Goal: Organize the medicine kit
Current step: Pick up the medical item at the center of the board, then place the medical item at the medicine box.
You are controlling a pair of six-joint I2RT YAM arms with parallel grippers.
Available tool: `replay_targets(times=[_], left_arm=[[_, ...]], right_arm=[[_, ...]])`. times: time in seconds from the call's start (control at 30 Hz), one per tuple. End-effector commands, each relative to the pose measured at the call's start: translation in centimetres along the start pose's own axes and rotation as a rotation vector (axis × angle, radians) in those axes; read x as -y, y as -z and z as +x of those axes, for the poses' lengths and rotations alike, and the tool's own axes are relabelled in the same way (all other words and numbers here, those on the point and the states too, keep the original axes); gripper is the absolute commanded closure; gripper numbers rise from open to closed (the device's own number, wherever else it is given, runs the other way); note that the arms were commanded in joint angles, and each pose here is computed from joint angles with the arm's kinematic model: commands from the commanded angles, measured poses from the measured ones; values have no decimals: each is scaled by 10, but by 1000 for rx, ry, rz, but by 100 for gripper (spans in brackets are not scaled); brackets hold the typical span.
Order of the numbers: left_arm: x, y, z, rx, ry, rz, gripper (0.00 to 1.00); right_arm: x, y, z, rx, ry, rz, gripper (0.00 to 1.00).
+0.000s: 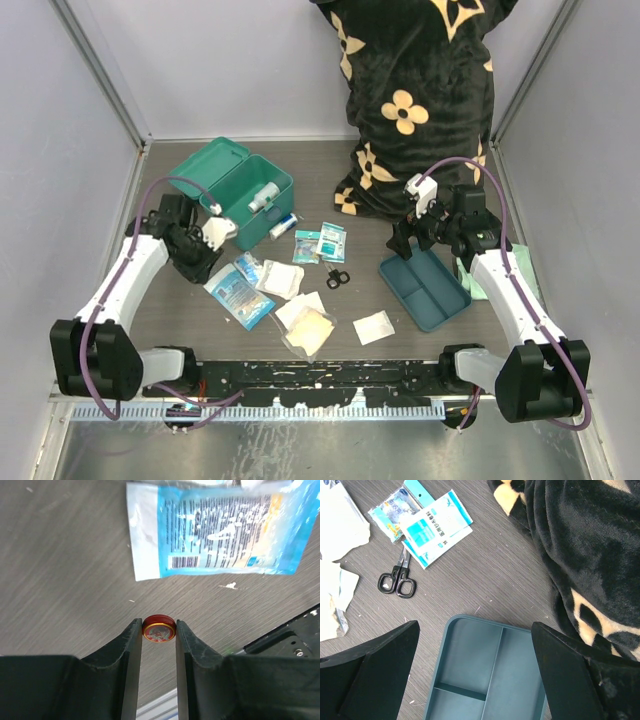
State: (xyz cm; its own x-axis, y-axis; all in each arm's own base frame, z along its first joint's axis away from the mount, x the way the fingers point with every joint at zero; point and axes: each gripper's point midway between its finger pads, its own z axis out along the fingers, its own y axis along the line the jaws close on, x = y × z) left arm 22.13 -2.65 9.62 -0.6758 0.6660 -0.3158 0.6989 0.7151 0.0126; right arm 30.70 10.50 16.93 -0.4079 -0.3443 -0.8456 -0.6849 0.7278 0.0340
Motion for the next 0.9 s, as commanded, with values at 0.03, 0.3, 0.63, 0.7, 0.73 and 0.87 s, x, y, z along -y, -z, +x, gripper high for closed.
replay_targets(times=[0.03,0.3,0.63,0.7,0.73,0.87], left_arm=[[2,36,-42,127,45,14,78],[-28,46,-105,194,93,3,78],[-89,36,-185,231,134,-74,78],[-97,25,-195,217,136,-76,78],[-101,19,-199,210,135,-78,79],[-113,-9,-214,173,122,-98,79]], right_arm=[[1,4,-14,48,44,6,0],[2,4,-13,47,48,12,0],[3,4,-12,43,49,15,0],[3,4,-11,41,49,17,0],[3,4,-12,42,50,18,0],[4,4,-11,39,52,22,0]])
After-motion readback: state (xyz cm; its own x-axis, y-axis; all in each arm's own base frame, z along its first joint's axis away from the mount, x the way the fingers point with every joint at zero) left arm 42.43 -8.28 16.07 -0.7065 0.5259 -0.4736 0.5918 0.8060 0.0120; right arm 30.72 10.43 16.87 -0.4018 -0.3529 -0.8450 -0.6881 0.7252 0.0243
